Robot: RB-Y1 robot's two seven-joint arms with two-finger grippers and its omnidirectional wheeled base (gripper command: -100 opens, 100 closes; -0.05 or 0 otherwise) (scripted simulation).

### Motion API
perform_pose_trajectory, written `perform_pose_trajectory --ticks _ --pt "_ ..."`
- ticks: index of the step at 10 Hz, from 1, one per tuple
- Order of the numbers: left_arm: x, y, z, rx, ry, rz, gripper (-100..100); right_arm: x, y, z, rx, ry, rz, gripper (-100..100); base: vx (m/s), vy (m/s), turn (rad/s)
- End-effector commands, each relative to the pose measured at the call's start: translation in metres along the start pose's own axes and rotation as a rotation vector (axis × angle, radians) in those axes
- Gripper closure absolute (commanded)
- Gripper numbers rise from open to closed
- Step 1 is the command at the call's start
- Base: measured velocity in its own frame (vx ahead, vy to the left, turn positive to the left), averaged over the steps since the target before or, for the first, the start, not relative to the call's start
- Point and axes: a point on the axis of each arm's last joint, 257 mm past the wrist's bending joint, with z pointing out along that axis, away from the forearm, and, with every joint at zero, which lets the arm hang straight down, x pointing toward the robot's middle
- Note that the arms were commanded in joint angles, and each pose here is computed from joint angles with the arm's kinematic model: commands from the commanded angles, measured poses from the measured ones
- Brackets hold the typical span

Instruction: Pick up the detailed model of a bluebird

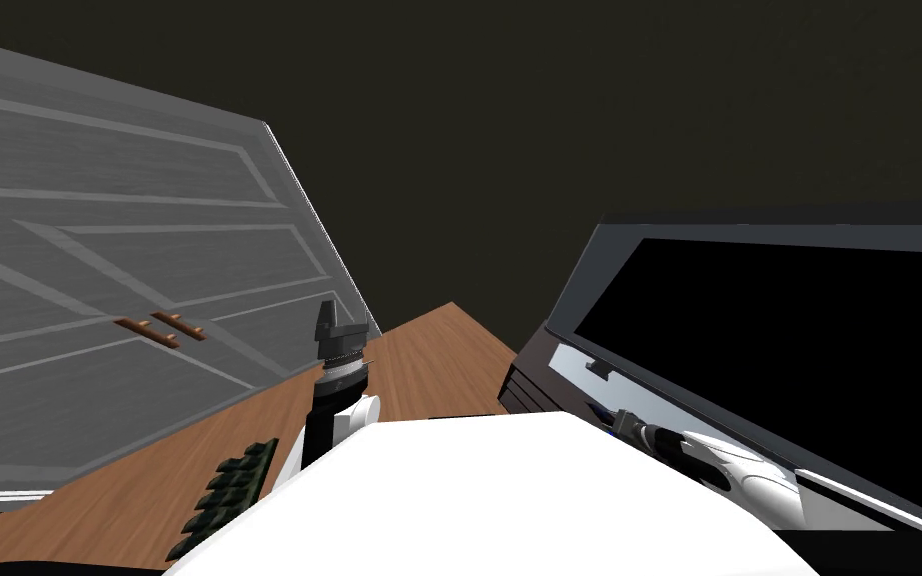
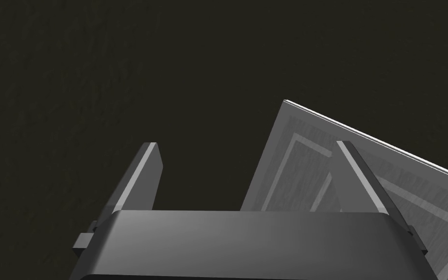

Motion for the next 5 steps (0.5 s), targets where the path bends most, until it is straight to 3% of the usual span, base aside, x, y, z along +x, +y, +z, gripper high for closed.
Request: perform_pose_trajectory --ticks 1,3,4,5 --pt "0.0 0.0 0.0 0.0 0.0 0.0 0 -0.017 0.006 0.005 -0.018 -0.044 0.007 100 0.067 -0.009 -0.16" --pt "0.0 0.0 0.0 0.0 0.0 0.0 0 -0.015 0.004 0.004 -0.02 -0.033 -0.032 100 0.021 0.005 0.031" --pt "0.0 0.0 0.0 0.0 0.0 0.0 0 -0.049 0.024 0.014 -0.06 -0.117 0.004 100 0.054 -0.016 -0.279" --pt "0.0 0.0 0.0 0.0 0.0 0.0 0 -0.034 0.014 0.009 -0.04 -0.085 0.003 100 0.058 -0.005 -0.156"
